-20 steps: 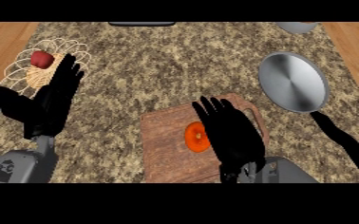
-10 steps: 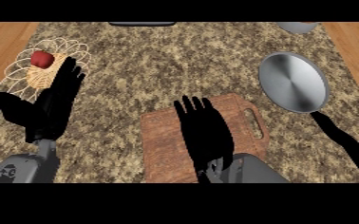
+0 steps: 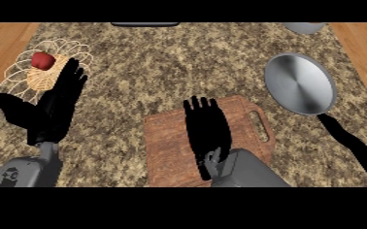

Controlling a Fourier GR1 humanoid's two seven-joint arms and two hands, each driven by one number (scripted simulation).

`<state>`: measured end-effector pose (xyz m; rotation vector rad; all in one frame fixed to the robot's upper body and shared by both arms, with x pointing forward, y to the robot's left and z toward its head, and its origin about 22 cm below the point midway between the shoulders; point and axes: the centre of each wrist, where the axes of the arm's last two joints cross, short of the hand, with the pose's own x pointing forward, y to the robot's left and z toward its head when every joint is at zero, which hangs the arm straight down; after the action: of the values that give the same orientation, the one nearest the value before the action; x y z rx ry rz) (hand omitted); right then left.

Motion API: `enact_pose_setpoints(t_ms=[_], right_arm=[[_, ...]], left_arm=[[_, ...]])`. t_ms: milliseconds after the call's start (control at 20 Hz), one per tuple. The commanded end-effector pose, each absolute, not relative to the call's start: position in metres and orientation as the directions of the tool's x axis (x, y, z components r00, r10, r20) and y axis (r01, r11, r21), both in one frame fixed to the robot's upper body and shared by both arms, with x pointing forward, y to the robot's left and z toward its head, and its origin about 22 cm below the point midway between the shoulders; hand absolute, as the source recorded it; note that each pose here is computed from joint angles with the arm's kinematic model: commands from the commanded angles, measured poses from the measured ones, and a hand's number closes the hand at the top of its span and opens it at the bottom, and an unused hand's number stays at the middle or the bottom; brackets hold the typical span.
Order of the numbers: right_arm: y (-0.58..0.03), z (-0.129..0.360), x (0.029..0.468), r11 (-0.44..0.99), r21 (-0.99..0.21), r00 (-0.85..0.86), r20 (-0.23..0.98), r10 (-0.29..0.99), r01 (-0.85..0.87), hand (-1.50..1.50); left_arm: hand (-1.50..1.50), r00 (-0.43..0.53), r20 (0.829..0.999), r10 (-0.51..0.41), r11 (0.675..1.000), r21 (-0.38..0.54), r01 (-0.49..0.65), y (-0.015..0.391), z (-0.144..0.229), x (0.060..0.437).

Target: Pick the squash from the cutting board and place it in the pan

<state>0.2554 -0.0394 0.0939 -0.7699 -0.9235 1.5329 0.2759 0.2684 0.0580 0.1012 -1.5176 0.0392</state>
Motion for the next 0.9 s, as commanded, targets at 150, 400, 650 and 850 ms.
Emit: enact_pose_setpoints(t_ms=[150,400,650,850], right_arm=[[-0.039,0.056,0.270,-0.087,-0.848,-0.101,-0.040,0.994,-0.523,-1.50],[-0.046,0.065,0.279,-0.064,-0.856,-0.102,-0.013,0.995,-0.513,-1.50],[-0.056,0.040,0.286,-0.043,-0.862,-0.116,0.018,0.993,-0.505,-1.50],[-0.039,0.036,0.281,-0.035,-0.850,-0.101,0.021,0.995,-0.526,-1.50]], left_arm=[[0.00,0.058,0.998,-0.030,0.995,0.035,-0.092,0.262,0.070,0.283],[0.00,0.048,0.998,-0.030,0.995,0.035,-0.096,0.279,0.055,0.283],[0.00,0.050,0.998,-0.033,0.996,0.037,-0.082,0.282,0.068,0.268],[0.00,0.058,0.998,-0.031,0.996,0.035,-0.084,0.277,0.058,0.279]])
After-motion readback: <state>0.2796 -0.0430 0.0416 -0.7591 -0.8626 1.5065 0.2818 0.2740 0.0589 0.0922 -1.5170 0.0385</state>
